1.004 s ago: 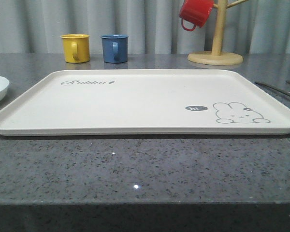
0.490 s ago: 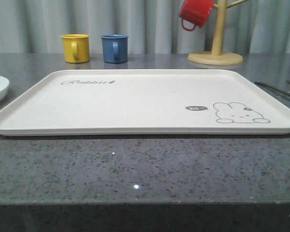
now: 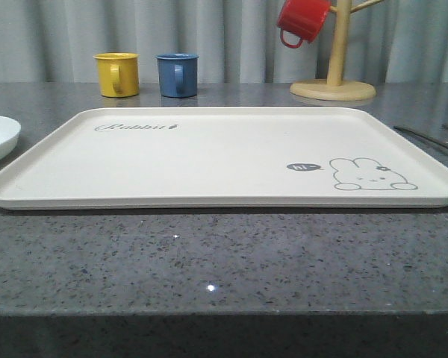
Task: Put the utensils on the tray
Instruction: 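Grip the white plate rim with the left gripper and lift it, then carry the plate over the tray and set it down with the left gripper, then move the right gripper down onto the silver fork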
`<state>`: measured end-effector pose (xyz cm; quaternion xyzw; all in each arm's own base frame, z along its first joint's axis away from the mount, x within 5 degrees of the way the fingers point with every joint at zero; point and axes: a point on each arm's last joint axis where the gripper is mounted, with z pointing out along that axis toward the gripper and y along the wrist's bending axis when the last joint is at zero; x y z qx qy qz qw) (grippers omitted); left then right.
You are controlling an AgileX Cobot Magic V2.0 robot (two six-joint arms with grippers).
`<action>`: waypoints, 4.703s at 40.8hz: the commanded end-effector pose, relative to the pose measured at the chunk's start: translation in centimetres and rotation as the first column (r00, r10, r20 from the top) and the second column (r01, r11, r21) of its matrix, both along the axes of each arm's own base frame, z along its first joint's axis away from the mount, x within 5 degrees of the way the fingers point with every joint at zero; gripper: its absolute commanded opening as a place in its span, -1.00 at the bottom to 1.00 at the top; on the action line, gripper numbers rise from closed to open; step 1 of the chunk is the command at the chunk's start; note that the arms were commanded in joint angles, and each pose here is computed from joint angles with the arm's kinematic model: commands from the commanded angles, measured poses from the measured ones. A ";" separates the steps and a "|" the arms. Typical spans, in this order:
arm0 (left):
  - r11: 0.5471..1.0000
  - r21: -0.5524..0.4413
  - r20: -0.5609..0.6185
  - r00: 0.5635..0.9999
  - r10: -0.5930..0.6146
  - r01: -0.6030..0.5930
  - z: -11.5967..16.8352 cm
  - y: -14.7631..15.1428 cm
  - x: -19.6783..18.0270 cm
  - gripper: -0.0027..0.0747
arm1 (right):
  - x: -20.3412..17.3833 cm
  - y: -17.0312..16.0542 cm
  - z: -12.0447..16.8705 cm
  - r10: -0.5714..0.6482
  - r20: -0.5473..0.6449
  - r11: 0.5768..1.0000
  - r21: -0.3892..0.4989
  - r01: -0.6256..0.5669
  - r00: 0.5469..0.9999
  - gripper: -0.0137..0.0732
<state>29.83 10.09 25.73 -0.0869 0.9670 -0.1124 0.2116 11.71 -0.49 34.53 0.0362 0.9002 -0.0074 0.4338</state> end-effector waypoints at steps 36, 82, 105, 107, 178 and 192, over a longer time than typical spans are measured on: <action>0.854 -0.076 0.203 0.847 -0.492 0.514 7.2 -17.7 4.3 -0.98 | 0.4 -0.1 1.4 0.001 0.080 1.000 -0.012 -0.001 0.997 0.29; 0.832 0.070 0.210 0.807 -0.552 0.550 6.7 -19.1 5.3 -0.09 | 0.4 -0.1 1.4 0.001 0.080 1.000 -0.012 -0.001 0.997 0.29; 0.686 0.464 0.372 0.580 -0.725 0.560 14.8 -23.2 -10.7 -0.17 | 0.4 -0.1 1.4 0.001 0.080 1.000 -0.012 -0.001 0.997 0.29; 0.710 0.440 0.413 0.578 -0.704 0.550 14.9 -22.8 -11.8 -0.17 | 0.4 -0.1 1.4 0.001 0.080 1.000 -0.012 -0.001 0.997 0.29; 0.831 0.322 0.664 0.518 -0.539 0.453 14.9 -16.1 -20.8 -0.17 | 13.6 2.7 1.4 0.192 -0.293 0.981 0.027 -0.192 0.937 0.07; 0.831 0.322 0.664 0.518 -0.539 0.453 14.9 -16.1 -20.8 -0.17 | 20.0 3.1 -2.1 0.185 -0.476 0.981 0.037 -0.190 0.860 0.07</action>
